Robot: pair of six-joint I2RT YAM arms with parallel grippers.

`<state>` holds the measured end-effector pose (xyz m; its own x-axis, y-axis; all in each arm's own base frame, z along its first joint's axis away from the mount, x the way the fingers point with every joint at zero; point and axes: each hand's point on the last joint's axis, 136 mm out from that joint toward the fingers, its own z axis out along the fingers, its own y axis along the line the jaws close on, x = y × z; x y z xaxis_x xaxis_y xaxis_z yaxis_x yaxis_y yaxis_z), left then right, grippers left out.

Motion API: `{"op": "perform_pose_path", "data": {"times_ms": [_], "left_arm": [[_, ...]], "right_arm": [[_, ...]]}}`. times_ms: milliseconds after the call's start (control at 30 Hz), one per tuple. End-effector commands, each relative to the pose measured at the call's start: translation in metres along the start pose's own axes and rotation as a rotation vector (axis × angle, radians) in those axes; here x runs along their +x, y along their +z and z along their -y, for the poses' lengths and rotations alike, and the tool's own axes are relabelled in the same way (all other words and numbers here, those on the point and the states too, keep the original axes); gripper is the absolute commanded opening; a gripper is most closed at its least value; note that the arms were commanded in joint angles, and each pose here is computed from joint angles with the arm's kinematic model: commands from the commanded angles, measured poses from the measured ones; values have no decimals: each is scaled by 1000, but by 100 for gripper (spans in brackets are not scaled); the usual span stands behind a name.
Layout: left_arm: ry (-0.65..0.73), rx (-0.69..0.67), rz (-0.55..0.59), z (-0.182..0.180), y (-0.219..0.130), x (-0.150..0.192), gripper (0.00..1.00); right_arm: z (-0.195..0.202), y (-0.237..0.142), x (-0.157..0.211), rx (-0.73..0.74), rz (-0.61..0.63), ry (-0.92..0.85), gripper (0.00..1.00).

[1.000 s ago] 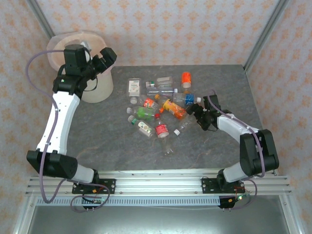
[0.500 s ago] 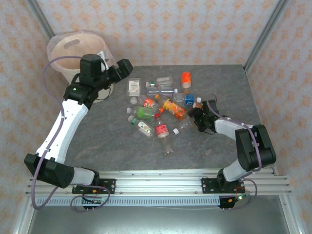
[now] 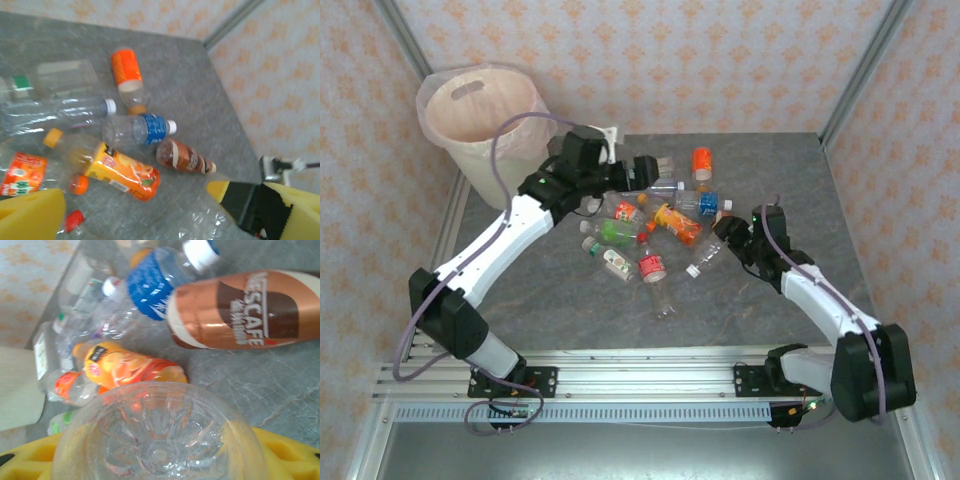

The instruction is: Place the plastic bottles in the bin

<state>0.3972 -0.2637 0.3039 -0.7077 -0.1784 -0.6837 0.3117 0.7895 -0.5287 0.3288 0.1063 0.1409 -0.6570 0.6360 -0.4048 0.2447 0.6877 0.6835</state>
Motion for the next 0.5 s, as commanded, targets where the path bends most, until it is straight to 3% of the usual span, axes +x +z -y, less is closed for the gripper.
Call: {"op": "perform_pose_path", "data": {"times_ms": [0,167,467], "left_arm": [[184,126,-61,45,-1,8,100],[351,292,-175,89,9,41,100],[400,507,-261,118,16,63,100]], "right_arm": [[-41,-21,-10,-111,-1,-146,48],[-100,-45,-28,-311,-1,-171,48],[-173,-81,-37,-617,-27,-199,49]]}}
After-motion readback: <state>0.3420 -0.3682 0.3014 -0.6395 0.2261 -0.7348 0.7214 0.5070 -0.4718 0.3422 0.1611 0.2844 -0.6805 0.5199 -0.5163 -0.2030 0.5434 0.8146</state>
